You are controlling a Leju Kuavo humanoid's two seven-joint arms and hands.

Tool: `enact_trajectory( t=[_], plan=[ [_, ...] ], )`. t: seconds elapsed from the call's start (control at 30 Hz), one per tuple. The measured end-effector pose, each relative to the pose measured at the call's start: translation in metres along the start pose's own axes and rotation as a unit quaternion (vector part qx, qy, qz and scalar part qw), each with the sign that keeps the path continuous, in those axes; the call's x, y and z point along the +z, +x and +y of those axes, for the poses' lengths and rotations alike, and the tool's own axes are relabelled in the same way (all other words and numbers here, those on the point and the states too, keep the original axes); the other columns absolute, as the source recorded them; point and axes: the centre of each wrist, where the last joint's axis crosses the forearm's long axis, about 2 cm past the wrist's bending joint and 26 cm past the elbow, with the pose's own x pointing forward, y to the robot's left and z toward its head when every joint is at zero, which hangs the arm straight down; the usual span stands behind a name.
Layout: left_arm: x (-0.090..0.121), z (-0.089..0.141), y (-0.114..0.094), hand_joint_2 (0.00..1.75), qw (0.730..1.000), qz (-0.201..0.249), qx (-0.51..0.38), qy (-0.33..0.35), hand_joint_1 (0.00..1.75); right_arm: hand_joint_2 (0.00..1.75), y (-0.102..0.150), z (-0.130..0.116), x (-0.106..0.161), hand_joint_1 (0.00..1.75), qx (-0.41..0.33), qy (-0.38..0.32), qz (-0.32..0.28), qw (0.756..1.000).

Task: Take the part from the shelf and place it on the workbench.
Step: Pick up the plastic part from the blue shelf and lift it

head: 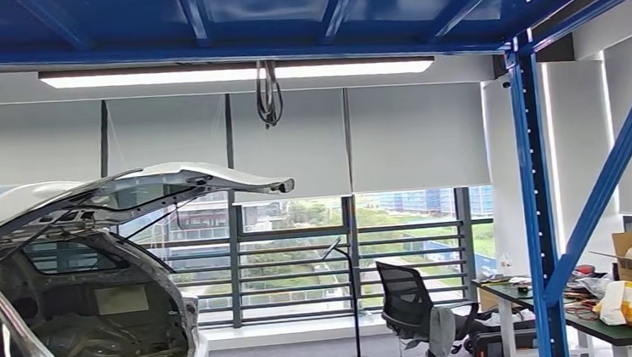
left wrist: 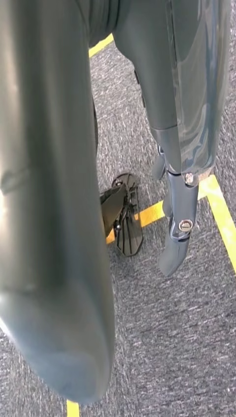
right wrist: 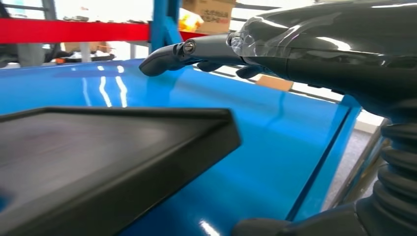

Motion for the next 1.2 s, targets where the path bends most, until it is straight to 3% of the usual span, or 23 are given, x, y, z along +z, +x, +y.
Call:
enact_trajectory(
  t=[0.63, 1.2],
  plan=[
    [-0.001, -0.007, 0.001, 0.0, 1.0, -0.004, 0.011, -0.004, 0.0, 1.75, 0.041, -0.007, -0.004, 0.0, 0.023, 0.016, -0.034, 0.999],
    [0.001, -0.008, -0.001, 0.0, 1.0, -0.002, 0.012, -0.003, 0.0, 1.75, 0.043, 0.0, -0.001, 0.0, 0.029, 0.024, -0.053, 0.998]
  ],
)
